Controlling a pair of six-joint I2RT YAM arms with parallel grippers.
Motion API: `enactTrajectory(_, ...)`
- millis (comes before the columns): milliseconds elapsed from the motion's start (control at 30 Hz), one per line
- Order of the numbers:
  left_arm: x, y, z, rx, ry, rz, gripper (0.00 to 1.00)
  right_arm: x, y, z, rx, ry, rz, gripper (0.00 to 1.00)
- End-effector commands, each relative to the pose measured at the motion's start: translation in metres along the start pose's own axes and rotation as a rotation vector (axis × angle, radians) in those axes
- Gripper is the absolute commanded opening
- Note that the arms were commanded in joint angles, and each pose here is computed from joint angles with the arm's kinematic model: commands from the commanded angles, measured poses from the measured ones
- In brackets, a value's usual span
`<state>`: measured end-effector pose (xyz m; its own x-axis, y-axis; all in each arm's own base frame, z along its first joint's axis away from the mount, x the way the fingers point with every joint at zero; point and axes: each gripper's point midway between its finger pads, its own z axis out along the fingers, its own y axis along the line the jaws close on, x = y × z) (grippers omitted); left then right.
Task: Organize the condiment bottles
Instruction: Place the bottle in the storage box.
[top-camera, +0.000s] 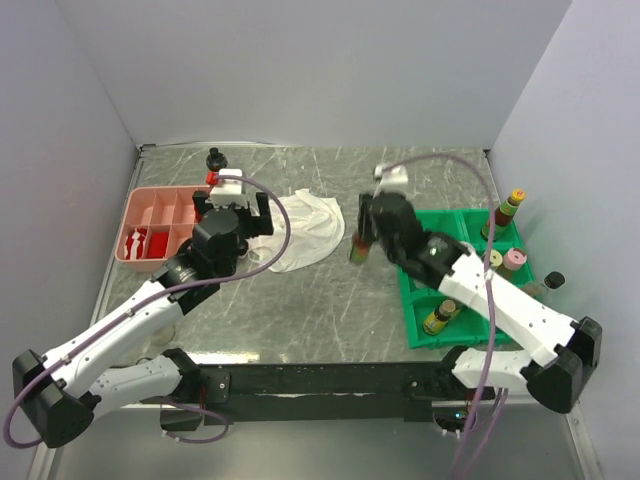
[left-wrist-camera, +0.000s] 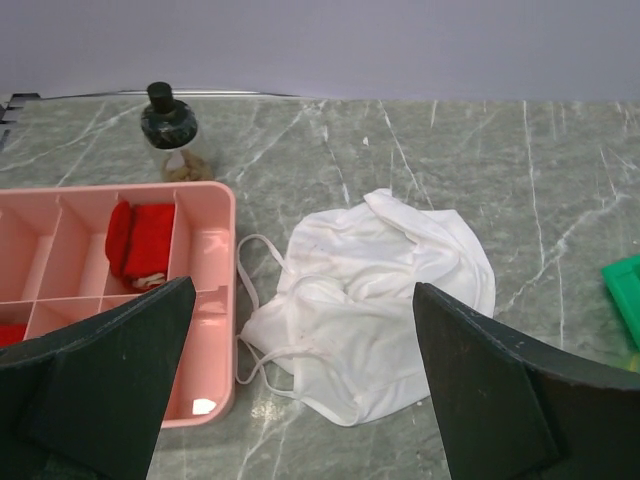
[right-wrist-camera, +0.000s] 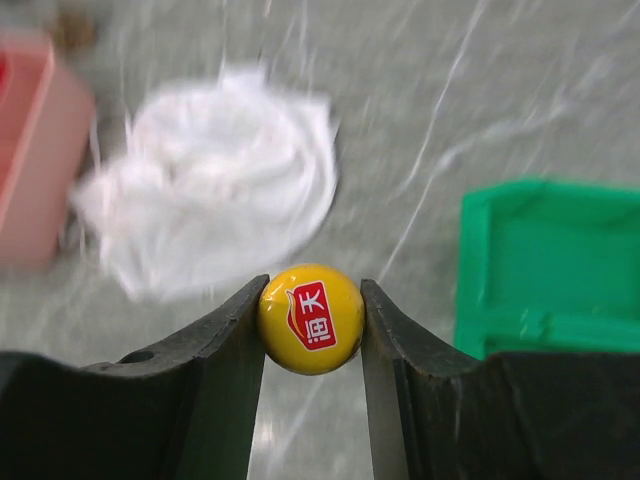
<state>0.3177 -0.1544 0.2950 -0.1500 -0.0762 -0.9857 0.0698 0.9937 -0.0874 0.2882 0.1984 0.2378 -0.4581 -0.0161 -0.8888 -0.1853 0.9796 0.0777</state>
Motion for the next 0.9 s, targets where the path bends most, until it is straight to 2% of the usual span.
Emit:
enactTrajectory(0, -0.028, 0.014, -0.012, -0.038, -0.097, -0.040, 0.97, -0.140, -0.040, -0.010, 0.143, -0.309, 0.104, 0.00)
enactTrajectory(167, -0.026, 0.013, -0.010, -0.038, -0.083, -0.024, 0.97, -0.183, -0.106, 0.009, 0.359, -0.350, 0.139, 0.00)
enactTrajectory(267, -0.027, 0.010, -0.010, -0.025, -0.079, -0.024, 0.97, -0.189, -0.154, 0.013, 0.505, -0.358, 0.174, 0.00)
enactTrajectory(533, -0.037, 0.010, -0.018, 0.005, -0.103, -0.045, 0.97, -0.166, -0.263, 0.005, 0.838, -0.323, 0.260, 0.00)
enactTrajectory(867, -0.031, 0.003, -0.014, 0.026, -0.080, -0.036, 0.97, -0.133, -0.318, 0.012, 0.941, -0.306, 0.298, 0.00)
